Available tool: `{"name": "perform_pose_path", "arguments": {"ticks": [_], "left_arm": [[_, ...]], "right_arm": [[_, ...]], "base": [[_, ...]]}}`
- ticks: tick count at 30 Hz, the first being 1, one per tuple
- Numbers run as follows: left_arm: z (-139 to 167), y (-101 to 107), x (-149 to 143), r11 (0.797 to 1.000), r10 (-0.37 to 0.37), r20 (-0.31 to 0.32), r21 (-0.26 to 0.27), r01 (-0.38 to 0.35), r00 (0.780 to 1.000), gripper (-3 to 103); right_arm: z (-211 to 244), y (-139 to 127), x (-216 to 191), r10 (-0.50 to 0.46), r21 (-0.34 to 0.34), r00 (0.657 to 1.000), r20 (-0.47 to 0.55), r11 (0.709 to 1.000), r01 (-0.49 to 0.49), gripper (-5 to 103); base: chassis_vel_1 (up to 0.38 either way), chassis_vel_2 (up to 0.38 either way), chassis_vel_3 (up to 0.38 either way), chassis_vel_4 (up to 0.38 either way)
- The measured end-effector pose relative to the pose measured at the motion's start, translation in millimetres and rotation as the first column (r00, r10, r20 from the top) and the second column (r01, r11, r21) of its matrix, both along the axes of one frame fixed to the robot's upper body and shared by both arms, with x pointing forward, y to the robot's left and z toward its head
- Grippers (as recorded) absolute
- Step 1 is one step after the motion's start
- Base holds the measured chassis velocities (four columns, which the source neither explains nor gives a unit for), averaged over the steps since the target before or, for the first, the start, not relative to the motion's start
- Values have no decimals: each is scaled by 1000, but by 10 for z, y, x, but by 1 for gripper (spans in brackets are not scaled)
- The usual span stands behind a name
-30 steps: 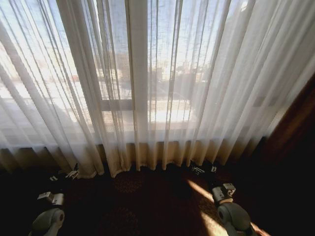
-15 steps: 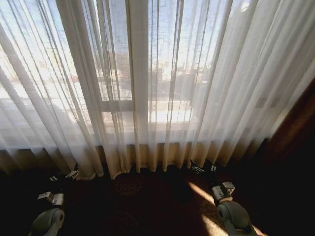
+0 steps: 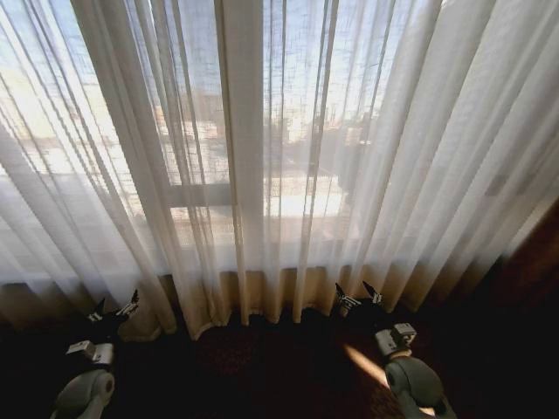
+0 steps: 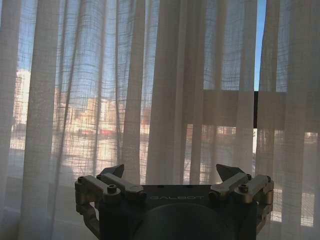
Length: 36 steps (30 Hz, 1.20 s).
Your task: Open the curtains by pulling them apart, changing their state from closed to fully open.
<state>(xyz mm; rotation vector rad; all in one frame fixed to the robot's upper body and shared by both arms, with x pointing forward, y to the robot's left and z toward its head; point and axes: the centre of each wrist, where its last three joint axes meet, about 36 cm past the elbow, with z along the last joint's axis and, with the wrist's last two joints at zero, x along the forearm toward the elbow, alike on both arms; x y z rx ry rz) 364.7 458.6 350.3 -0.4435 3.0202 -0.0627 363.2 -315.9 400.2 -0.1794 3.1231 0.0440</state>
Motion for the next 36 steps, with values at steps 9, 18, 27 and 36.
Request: {"name": "perform_pose_path", "arguments": {"ticks": [9, 18, 27, 36], "left_arm": [[0, 0, 0, 1000, 0, 0, 0, 0, 1000, 100], [0, 0, 0, 1000, 0, 0, 0, 0, 1000, 100], [-1, 1, -1, 1000, 0, 0, 0, 0, 1000, 100], [0, 1, -1, 1000, 0, 0, 0, 0, 1000, 100]], "right_arm": [[-3, 3, 29, 20, -1, 1000, 12, 1000, -20, 100], [-33, 8, 63, 31, -19, 999, 35, 999, -30, 100], [-66, 44, 110, 41, -15, 999, 29, 999, -41, 100], [-101, 29, 194, 35, -5, 998, 47, 999, -34, 100]], "base": [[-272, 350, 272, -327], [-57, 61, 46, -49], [-18, 14, 19, -20], [-198, 191, 194, -193]]}}
